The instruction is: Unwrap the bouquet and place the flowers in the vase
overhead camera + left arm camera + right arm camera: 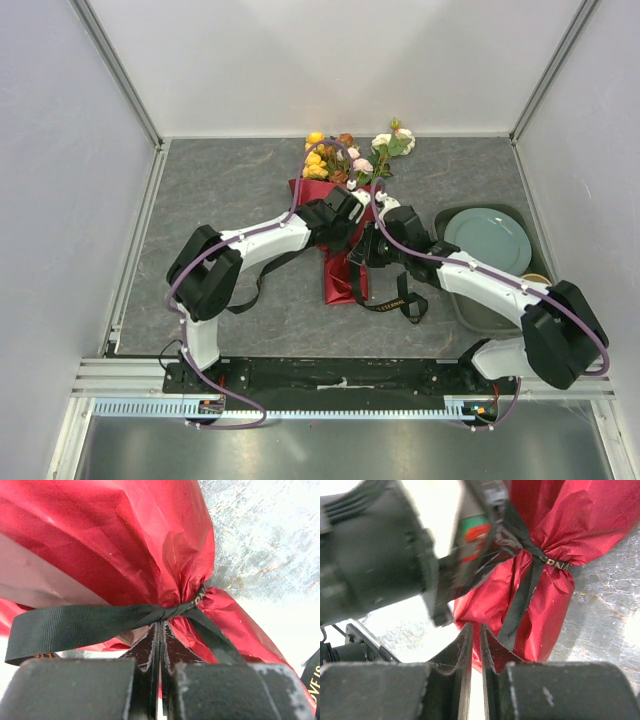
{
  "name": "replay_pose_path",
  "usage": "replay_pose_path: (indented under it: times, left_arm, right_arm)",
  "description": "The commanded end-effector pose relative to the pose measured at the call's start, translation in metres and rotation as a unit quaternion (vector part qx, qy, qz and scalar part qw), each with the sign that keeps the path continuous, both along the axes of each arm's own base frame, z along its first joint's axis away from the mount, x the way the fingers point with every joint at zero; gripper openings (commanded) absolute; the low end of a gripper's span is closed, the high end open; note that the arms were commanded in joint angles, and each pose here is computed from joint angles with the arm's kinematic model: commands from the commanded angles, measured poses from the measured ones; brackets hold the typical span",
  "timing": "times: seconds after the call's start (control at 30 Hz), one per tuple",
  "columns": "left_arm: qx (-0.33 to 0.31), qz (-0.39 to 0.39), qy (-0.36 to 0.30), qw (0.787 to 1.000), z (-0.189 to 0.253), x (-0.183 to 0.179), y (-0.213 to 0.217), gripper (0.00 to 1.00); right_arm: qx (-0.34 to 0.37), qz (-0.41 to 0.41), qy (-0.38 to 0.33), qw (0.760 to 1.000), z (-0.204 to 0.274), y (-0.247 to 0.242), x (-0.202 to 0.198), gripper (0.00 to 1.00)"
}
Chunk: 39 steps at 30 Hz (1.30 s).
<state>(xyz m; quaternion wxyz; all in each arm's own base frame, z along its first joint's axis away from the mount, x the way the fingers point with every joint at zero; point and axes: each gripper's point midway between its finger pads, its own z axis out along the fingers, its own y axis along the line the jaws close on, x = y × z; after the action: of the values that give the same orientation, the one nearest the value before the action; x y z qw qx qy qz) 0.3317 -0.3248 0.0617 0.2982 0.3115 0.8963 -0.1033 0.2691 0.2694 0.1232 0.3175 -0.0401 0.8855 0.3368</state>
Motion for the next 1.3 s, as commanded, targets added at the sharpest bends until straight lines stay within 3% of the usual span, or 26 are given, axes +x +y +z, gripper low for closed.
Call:
replay_pose_path:
  times: [0.0, 0.23, 0.53, 0.87, 0.97, 1.07, 1.27]
  left_arm:
    - [-0.048, -0.004, -0.038, 0.998, 0.043, 0.000, -0.007, 0.02]
    - [-0.078, 0.006, -0.033, 0.996, 0.057, -0.010, -0.004, 0.02]
    - [-0.093, 0.036, -0.032, 0.994, 0.067, -0.017, 0.006, 0.02]
    - [-0.111, 0.100, -0.006, 0.989, 0.066, -0.027, 0.052, 0.02]
    - [-0.123, 0.115, -0.011, 0.986, 0.069, -0.030, 0.065, 0.02]
    - [-0.166, 0.099, 0.009, 0.981, 0.076, -0.040, 0.060, 0.02]
    - [-0.223, 0.089, 0.019, 0.971, 0.104, -0.050, 0.054, 0.02]
  right_arm:
    - [0.028, -0.012, -0.002, 1.000, -0.001, 0.014, 0.013, 0.15]
    - [-0.016, -0.063, 0.024, 0.998, -0.047, 0.001, 0.026, 0.00]
    - [-0.040, -0.108, 0.052, 0.992, -0.082, -0.022, 0.016, 0.00]
    - [-0.051, -0.114, 0.048, 0.991, -0.084, -0.030, 0.020, 0.00]
    - [-0.047, -0.082, 0.044, 0.995, -0.079, -0.021, 0.021, 0.02]
    - [-0.034, -0.010, 0.033, 0.999, -0.066, 0.001, 0.021, 0.11]
    - [-0.061, -0.013, 0.014, 0.998, -0.055, -0.005, 0.029, 0.16]
